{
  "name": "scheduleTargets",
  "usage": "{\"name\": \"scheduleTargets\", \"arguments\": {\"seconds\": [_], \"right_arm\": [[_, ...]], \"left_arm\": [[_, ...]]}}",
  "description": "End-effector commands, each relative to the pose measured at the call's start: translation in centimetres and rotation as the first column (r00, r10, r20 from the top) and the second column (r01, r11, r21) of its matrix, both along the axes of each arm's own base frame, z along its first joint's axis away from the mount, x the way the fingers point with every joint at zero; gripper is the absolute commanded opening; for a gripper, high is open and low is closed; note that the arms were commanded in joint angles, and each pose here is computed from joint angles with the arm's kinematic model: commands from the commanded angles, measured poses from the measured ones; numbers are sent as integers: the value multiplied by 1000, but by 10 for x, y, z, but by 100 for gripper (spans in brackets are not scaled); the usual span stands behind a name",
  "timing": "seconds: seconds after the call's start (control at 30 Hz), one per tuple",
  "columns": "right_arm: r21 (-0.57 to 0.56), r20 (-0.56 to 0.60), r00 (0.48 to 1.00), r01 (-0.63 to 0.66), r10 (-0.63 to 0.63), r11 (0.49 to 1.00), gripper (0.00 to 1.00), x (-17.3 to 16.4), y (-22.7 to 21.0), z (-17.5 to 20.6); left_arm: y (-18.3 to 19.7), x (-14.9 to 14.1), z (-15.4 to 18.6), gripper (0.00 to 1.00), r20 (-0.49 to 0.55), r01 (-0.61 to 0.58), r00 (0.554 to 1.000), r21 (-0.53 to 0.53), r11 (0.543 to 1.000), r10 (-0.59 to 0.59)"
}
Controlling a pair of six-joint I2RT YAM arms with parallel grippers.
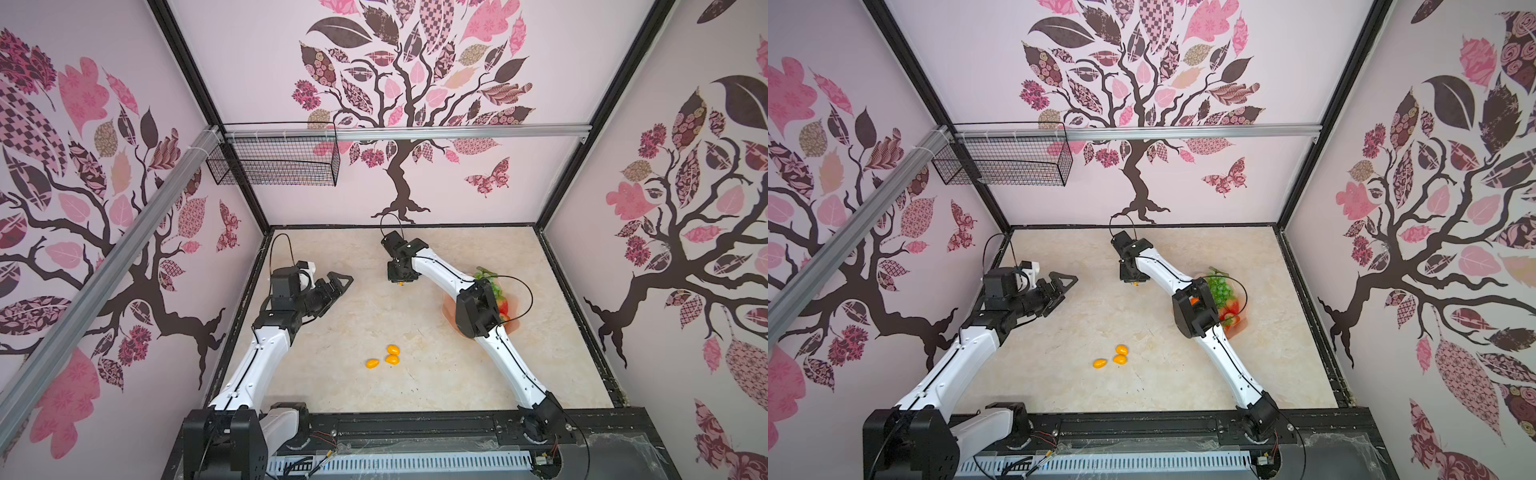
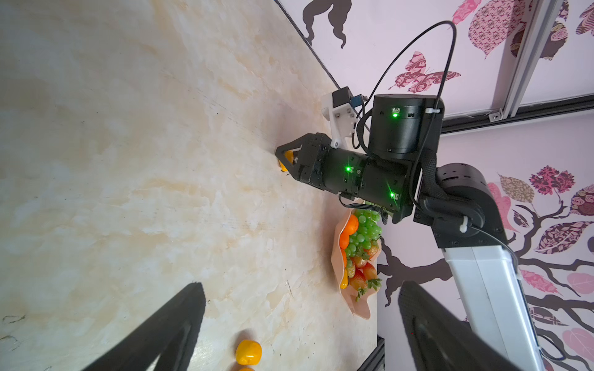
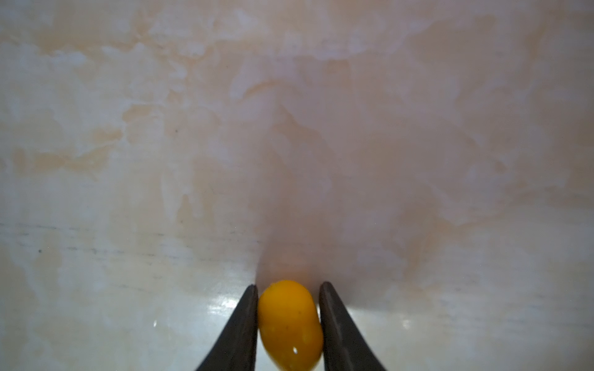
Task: Arrange fruit in a fruit bowl
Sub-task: Pick up the fruit from the top-center of the table, then place the fruit in the fruit bowl.
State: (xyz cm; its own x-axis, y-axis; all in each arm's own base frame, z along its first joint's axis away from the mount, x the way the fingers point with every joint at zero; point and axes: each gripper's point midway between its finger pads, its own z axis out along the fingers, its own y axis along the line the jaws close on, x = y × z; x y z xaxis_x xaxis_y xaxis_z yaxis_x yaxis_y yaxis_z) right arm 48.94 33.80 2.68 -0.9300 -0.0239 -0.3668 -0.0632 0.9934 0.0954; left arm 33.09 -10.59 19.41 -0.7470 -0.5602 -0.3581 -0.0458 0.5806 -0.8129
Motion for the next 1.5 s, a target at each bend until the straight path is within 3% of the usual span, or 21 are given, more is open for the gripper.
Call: {"name": "scheduleTargets", "arguments": {"seconds": [0.0,0.3,0.6,0.93,1.17,1.47], "right_arm": [[-31,-59,998,-16,15,999,32,-12,-3,-21],[15,-44,999,-30,30,999,29,-13,2,2],[86,31,998,-55,52,995,28,-29,-5,74],[138,43,998,-58,52,989,27,-89,-42,107],[138,49,998,-53,46,989,27,-135,-81,116],[131,42,997,65,-71,989,27,-179,-158,120]], "left_arm": [[0,-1,5,98,33,8,999,-3,1000,-8],[-12,-6,8,98,37,54,998,-7,999,-53],[-39,-25,15,98,50,125,991,26,992,-126],[-60,-46,12,98,51,187,981,23,982,-188],[-103,-64,9,98,65,295,952,60,954,-298],[-156,-82,6,98,79,403,907,121,907,-413]]}}
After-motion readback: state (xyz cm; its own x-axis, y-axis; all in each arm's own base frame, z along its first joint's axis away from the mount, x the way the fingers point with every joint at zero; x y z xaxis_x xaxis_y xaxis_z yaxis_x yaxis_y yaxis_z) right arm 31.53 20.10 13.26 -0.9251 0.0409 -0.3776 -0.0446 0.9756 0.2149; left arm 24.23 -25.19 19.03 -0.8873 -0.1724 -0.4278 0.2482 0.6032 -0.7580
